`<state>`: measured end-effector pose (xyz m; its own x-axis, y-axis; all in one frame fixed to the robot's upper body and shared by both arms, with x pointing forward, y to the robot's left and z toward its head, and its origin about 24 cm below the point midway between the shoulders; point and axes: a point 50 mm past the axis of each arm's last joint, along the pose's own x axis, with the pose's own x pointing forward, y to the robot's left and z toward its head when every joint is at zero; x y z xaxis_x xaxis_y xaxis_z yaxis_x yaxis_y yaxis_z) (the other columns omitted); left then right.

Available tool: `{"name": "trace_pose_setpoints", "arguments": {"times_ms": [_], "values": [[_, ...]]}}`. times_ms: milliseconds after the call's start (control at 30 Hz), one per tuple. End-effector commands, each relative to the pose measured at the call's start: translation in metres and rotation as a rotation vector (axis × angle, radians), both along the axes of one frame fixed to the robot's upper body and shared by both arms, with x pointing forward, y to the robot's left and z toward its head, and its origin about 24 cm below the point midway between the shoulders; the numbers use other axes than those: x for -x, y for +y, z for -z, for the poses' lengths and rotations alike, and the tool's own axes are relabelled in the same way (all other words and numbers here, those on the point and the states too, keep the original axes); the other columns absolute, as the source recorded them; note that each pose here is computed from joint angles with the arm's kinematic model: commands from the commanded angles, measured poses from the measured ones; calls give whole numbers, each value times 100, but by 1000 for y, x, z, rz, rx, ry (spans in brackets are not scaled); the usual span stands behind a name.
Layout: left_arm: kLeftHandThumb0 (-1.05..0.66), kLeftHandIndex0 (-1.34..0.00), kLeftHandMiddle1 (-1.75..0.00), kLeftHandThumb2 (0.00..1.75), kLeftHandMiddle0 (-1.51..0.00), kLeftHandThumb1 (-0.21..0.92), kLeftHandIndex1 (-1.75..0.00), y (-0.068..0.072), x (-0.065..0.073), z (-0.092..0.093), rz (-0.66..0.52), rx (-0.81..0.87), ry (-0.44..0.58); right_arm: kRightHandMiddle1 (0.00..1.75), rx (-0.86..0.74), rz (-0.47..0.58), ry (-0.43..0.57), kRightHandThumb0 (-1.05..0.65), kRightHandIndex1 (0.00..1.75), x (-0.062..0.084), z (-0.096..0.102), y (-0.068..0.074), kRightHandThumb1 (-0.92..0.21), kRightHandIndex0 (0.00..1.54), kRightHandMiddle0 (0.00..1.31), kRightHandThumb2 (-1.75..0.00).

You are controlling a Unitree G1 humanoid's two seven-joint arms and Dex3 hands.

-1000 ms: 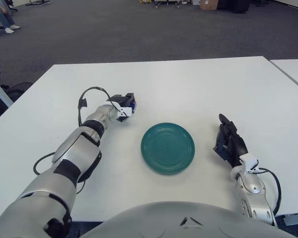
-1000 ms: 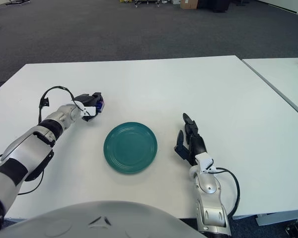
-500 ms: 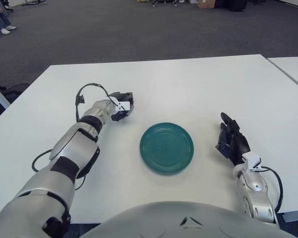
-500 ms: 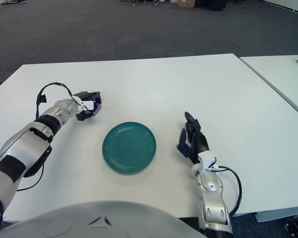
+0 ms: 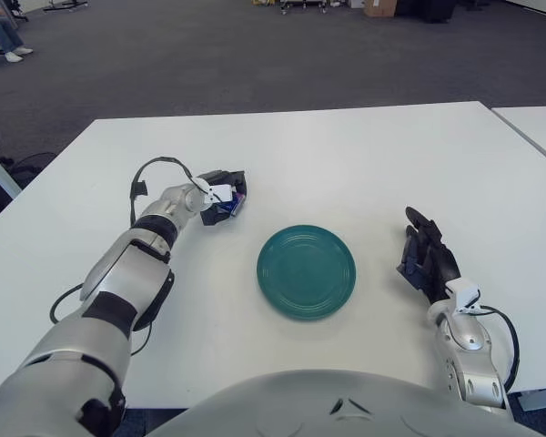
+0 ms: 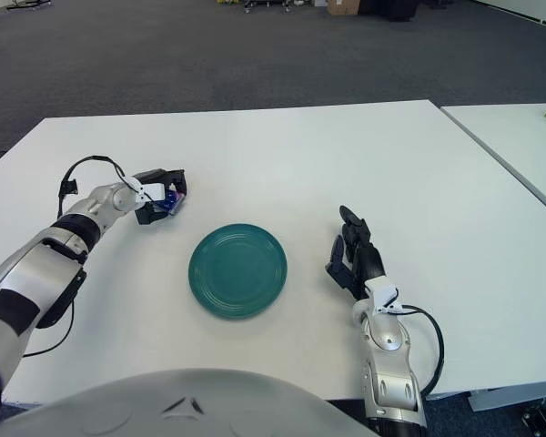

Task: Put the gum into the plate.

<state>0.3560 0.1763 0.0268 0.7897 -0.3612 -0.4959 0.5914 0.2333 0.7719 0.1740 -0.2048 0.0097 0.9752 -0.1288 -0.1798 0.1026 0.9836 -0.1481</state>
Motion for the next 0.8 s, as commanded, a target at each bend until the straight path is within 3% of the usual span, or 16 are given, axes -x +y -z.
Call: {"name": "trace_pose_setpoints", "arguments": {"times_ms": [0, 300, 500, 767], "values": [[0, -52, -161, 146, -77, 16, -175, 11, -8, -28, 46, 7, -58, 42, -10, 10, 99, -80, 1, 7, 16, -2, -92, 14, 0, -104], [0, -46, -167, 139, -68, 24, -175, 16, 2, -59, 128, 70, -224, 40, -21, 9, 109, -80, 1, 6, 18, 2, -92, 14, 0, -103], [0, -45, -168, 138, -67, 25, -175, 13, 8, -61, 132, 111, -230, 39, -15, 7, 116, -80, 0, 7, 20, 2, -92, 14, 0, -103], [0, -46, -170, 140, -67, 24, -175, -1, 24, -72, 191, 185, -257, 38, -12, 3, 115, -81, 0, 7, 23, 2, -92, 14, 0, -103]]}}
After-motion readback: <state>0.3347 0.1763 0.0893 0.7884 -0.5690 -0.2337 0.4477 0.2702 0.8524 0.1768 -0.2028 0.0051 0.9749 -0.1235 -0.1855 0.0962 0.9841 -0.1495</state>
